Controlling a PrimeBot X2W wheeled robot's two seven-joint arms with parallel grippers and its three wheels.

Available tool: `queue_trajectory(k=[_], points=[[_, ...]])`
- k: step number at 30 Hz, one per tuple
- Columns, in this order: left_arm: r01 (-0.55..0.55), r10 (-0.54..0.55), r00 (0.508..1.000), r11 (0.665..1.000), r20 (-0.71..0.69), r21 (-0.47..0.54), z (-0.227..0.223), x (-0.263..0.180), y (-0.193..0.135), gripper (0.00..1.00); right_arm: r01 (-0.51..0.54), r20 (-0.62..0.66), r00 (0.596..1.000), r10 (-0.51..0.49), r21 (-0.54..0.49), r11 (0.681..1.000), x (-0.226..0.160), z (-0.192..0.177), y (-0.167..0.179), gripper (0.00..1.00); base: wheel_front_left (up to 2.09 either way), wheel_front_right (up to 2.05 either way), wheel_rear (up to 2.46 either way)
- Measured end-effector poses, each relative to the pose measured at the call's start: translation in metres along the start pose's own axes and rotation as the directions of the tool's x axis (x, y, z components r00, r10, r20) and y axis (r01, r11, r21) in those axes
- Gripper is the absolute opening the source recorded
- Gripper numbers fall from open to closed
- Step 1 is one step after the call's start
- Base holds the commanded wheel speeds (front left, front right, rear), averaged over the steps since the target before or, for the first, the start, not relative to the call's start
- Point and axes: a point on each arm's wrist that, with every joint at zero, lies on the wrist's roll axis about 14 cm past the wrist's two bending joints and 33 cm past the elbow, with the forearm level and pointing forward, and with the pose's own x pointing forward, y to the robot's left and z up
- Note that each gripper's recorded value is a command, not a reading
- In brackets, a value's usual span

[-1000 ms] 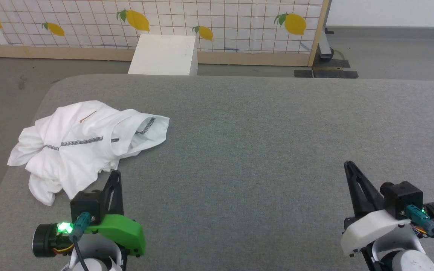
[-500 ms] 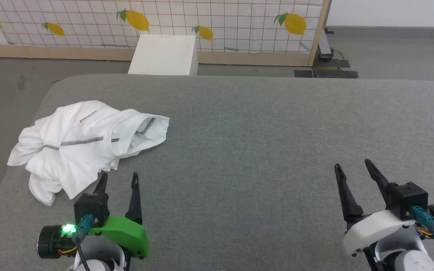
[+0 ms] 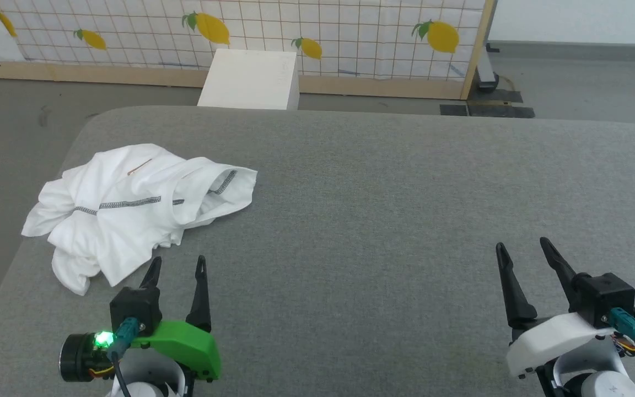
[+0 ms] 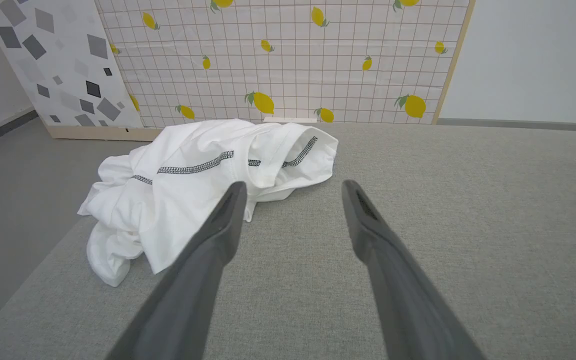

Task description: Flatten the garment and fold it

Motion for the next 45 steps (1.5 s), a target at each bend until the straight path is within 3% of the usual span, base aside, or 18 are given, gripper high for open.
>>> queue_trajectory(k=[24,45], points=[[-0.118,0.119,0.993,0.992,0.01,-0.044,-0.006,-0.024,0.037,1.0,-0.103,0.006,0.995,0.103,0.028,0.994,0.018,-0.009,0.034,1.0,0.0,0.0,0.0],[-0.25,0.253,0.967,0.964,0.02,-0.088,-0.011,-0.057,0.075,1.0,-0.223,0.012,0.975,0.222,0.053,0.973,0.034,-0.017,0.076,1.0,0.0,0.0,0.0]])
